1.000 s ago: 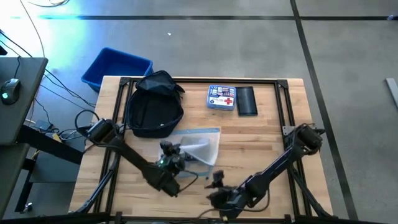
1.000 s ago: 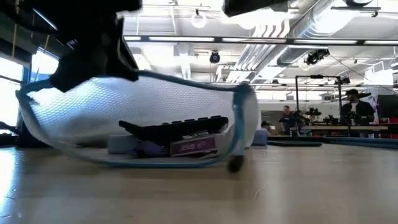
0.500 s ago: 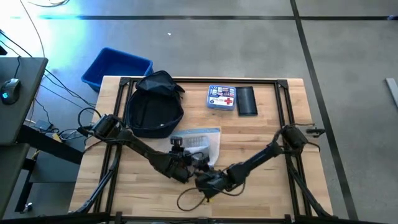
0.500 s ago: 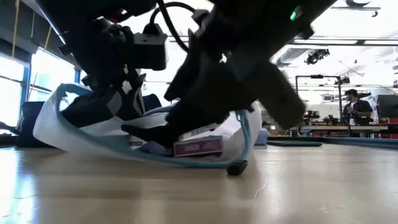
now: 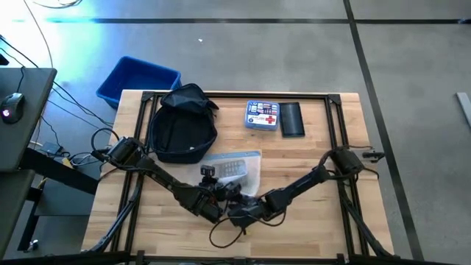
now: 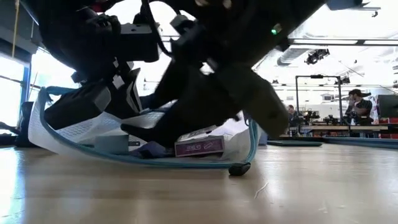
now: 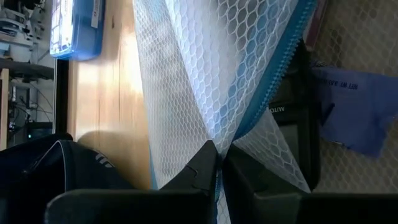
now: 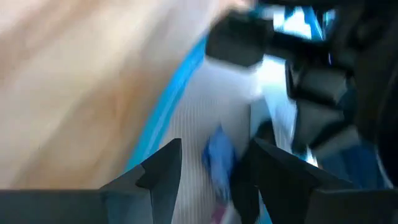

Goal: Unpack backpack
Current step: Remove the black calculator from the blue zipper bag

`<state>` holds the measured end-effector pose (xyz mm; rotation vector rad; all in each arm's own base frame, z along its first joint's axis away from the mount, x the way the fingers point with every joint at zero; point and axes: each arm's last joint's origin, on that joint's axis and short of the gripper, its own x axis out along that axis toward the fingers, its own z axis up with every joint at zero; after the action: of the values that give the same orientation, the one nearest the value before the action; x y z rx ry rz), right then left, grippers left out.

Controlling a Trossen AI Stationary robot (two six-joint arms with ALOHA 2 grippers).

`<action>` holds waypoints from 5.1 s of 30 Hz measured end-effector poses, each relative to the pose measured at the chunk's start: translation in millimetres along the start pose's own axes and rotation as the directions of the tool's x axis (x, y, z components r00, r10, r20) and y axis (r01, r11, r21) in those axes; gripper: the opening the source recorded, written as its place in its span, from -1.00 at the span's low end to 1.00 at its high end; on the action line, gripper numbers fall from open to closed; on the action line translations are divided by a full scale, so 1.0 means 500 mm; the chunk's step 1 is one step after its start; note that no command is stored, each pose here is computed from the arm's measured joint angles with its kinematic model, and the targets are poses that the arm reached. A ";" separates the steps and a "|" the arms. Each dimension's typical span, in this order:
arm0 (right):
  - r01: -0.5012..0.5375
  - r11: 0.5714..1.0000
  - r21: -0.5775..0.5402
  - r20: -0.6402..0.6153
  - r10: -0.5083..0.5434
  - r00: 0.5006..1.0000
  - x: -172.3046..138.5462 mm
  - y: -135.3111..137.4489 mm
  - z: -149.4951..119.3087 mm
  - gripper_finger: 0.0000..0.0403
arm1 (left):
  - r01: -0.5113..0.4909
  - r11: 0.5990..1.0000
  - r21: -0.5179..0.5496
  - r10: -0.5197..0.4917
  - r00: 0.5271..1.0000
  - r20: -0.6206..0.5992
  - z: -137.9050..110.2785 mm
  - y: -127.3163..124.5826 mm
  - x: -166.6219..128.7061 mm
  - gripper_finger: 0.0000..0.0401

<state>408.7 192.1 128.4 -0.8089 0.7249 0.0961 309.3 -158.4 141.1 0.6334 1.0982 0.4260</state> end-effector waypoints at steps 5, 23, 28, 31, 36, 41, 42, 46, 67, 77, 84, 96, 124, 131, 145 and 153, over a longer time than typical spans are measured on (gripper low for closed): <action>0.095 0.995 0.010 -0.057 -0.095 0.994 0.034 0.001 -0.020 -0.17 | 0.001 1.000 0.004 -0.001 1.000 0.005 0.000 -0.003 -0.004 -1.00; 0.339 0.916 -0.216 -0.344 -0.396 0.852 0.038 -0.014 -0.075 -0.17 | -0.031 0.999 0.027 0.029 0.997 0.069 0.005 -0.016 -0.041 -1.00; 0.305 0.942 -0.143 -0.366 -0.337 0.868 0.049 -0.032 -0.089 -0.17 | -0.070 0.997 0.038 0.066 0.994 0.083 0.003 -0.016 -0.046 -1.00; 0.253 0.961 -0.110 -0.357 -0.276 0.892 0.057 -0.043 -0.093 -0.17 | -0.112 0.993 0.044 0.107 0.988 0.111 0.001 -0.019 -0.054 -1.00; 0.240 0.969 -0.054 -0.333 -0.244 0.911 0.066 -0.055 -0.094 -0.17 | -0.218 0.974 0.059 0.204 0.961 0.185 0.004 -0.021 -0.088 -1.00; 0.249 0.968 -0.018 -0.324 -0.241 0.915 0.072 -0.063 -0.095 -0.17 | -0.279 0.960 0.015 0.263 0.921 0.289 0.026 -0.024 -0.154 -1.00; 0.252 0.968 -0.015 -0.326 -0.243 0.914 0.073 -0.065 -0.097 -0.17 | -0.277 0.961 0.019 0.259 0.919 0.297 0.029 -0.023 -0.167 -1.00; 0.301 0.954 -0.018 -0.352 -0.288 0.891 0.076 -0.073 -0.103 -0.17 | -0.285 0.958 -0.037 0.284 0.916 0.285 0.026 -0.004 -0.185 -1.00; 0.230 0.972 0.038 -0.362 -0.201 0.910 0.116 -0.144 -0.149 -0.57 | -0.388 0.918 -0.078 0.383 0.921 -0.074 -0.089 0.049 -0.047 -1.00; 0.213 0.976 -0.048 -0.350 -0.216 0.912 0.074 -0.097 -0.100 -0.99 | -0.383 0.920 -0.079 0.378 0.923 -0.071 -0.090 0.045 -0.050 -1.00; 0.212 0.977 -0.024 -0.302 -0.209 0.930 0.041 -0.079 -0.049 -0.99 | -0.382 0.919 -0.102 0.376 0.924 -0.071 -0.090 0.045 -0.050 -1.00; 0.196 0.980 -0.044 -0.339 -0.199 0.919 0.041 -0.082 -0.060 -0.85 | -0.387 0.915 -0.112 0.379 0.922 -0.080 -0.089 0.049 -0.046 -1.00; 0.116 0.993 0.023 -0.307 -0.103 0.946 0.113 -0.163 -0.116 -0.14 | -0.357 0.929 -0.103 0.354 0.934 -0.044 -0.080 0.037 -0.044 -1.00; 0.092 0.996 0.018 -0.247 -0.085 0.965 0.161 -0.139 -0.126 -0.14 | -0.353 0.930 -0.105 0.351 0.936 -0.034 -0.078 0.035 -0.043 -1.00; 0.243 0.957 0.157 -0.304 -0.187 0.934 0.177 -0.149 -0.145 -0.90 | -0.351 0.931 -0.101 0.350 0.936 -0.036 -0.078 0.035 -0.043 -1.00; 0.239 0.969 0.059 -0.320 -0.208 0.924 0.144 -0.141 -0.121 -1.00 | -0.353 0.931 -0.092 0.351 0.936 -0.038 -0.079 0.035 -0.044 -1.00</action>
<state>453.9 87.6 99.2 -0.8173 0.9214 -0.2781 264.2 -148.4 155.6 0.7433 0.9770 0.7934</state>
